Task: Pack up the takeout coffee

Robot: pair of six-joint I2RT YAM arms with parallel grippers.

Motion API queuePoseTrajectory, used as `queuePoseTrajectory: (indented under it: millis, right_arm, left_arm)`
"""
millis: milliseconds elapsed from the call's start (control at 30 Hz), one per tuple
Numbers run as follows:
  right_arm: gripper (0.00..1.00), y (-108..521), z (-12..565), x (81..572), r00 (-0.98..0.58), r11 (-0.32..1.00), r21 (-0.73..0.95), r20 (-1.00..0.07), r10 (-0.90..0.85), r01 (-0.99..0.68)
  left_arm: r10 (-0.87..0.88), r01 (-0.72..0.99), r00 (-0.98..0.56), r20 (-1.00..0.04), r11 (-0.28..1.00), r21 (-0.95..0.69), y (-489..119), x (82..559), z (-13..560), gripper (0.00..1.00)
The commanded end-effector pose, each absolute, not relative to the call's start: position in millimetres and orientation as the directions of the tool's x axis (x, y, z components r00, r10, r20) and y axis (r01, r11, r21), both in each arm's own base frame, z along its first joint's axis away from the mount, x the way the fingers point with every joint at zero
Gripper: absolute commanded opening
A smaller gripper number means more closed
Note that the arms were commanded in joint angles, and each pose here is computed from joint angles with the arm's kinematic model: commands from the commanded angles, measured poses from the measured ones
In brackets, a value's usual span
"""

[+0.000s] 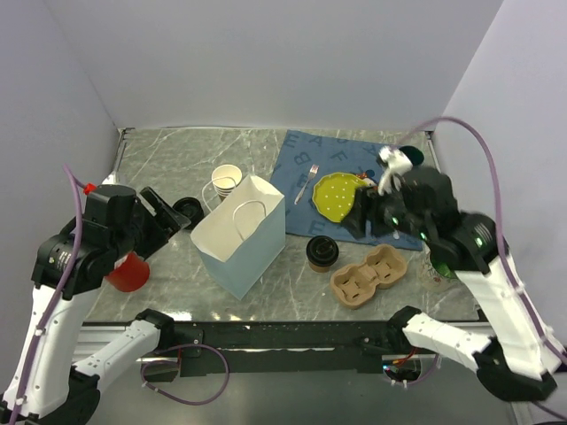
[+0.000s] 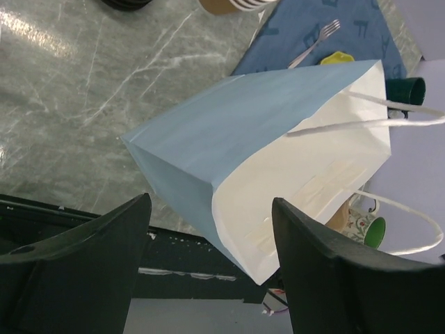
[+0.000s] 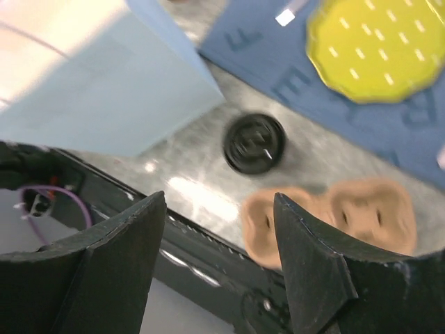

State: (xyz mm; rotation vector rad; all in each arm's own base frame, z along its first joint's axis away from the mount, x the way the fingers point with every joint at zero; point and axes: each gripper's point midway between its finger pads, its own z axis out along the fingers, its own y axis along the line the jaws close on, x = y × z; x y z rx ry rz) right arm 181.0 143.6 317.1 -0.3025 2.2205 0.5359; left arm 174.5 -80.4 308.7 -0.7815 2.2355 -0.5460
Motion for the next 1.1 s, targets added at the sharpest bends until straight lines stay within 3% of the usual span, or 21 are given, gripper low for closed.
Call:
queuePoseTrajectory:
  millis: [0, 233, 567, 833, 1067]
  right_arm:
    - [0.7, 194, 368, 228, -0.545, 0.803, 0.303, -0.838, -0.031, -0.513]
    - [0.71, 250, 380, 273, -0.56, 0.726, 0.331, -0.824, -0.089, -0.603]
    - [0.69, 298, 334, 301, -0.635, 0.692, 0.369, -0.754, -0.167, -0.62]
    - [0.5, 308, 298, 303, -0.707, 0.74, 0.363, -0.675, -0.21, -0.566]
    - [0.46, 304, 296, 265, -0.732, 0.746, 0.371, -0.644, -0.223, -0.553]
  left_arm:
    - [-0.657, -0.355, -0.624, -0.422, 0.72, -0.596, -90, 161, 304, 0.74]
    - [-0.659, -0.305, -0.652, -0.375, 0.681, -0.666, -108, 162, 288, 0.68]
    - [-0.627, -0.308, -0.649, -0.431, 0.734, -0.606, -107, 190, 272, 0.6]
    - [-0.605, -0.364, -0.595, -0.529, 0.79, -0.493, -84, 214, 276, 0.51]
    - [-0.57, -0.358, -0.559, -0.602, 0.821, -0.445, -77, 239, 292, 0.48]
